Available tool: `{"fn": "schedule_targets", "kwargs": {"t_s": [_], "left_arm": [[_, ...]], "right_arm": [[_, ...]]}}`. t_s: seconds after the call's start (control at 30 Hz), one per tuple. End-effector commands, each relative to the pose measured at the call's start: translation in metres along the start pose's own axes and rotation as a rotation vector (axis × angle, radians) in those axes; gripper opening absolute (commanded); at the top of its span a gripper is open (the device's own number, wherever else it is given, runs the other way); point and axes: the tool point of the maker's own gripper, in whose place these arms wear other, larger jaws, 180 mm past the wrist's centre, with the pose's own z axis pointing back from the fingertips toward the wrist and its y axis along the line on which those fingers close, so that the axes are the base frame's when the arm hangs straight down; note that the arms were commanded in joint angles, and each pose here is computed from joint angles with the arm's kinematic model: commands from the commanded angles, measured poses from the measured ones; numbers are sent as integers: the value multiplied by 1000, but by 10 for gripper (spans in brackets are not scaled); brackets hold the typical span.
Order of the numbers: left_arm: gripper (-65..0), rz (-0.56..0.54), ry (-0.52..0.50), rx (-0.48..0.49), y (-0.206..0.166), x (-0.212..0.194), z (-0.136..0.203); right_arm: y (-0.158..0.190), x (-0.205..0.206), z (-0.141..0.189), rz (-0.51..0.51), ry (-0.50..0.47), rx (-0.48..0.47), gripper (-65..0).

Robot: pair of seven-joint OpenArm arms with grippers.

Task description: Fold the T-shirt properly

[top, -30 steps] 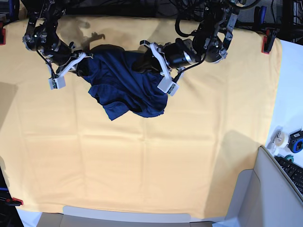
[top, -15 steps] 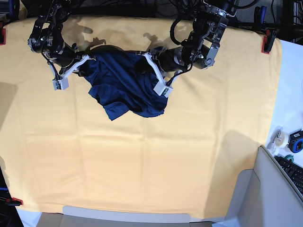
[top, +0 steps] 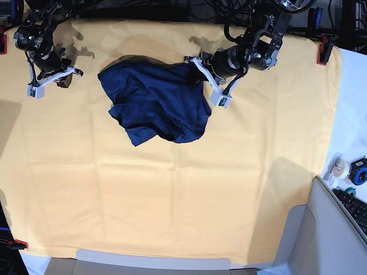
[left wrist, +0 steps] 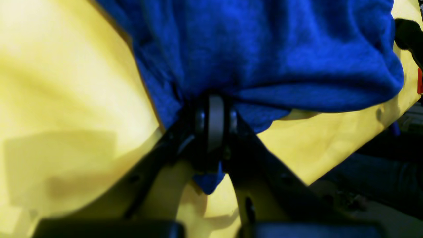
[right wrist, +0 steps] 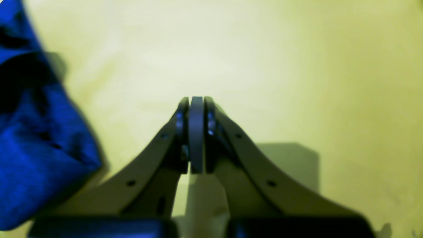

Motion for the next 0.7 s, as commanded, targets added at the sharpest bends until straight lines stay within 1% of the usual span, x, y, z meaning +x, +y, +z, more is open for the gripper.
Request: {"fn": "schedule_targets", "kwargs": {"t_s": [0.0, 0.1, 0.17, 0.27, 0.37, 0.53, 0.67], "left_arm": [[-650, -3, 31, 36, 7, -6, 2], [-650, -2, 34, 34, 6, -8, 2], [-650, 5, 46, 33, 6, -15, 2], [-650, -9, 21, 18, -1, -8, 7], [-650, -18, -1, 4, -8, -4, 13], [-650, -26, -15, -4, -12, 0, 16], [-650, -30, -13, 2, -10, 0, 16]], "right_arm": [[4, 16, 4, 25, -49, 15, -650], [18, 26, 8, 74, -73, 36, -650], [41, 34, 11, 140, -94, 78, -650], [78, 46, 17, 235, -127, 150, -650], [105, 48, 19, 300, -138, 211, -650], [140, 34, 15, 393, -92, 307, -650], [149, 15, 11, 425, 4, 330, -650]]}}
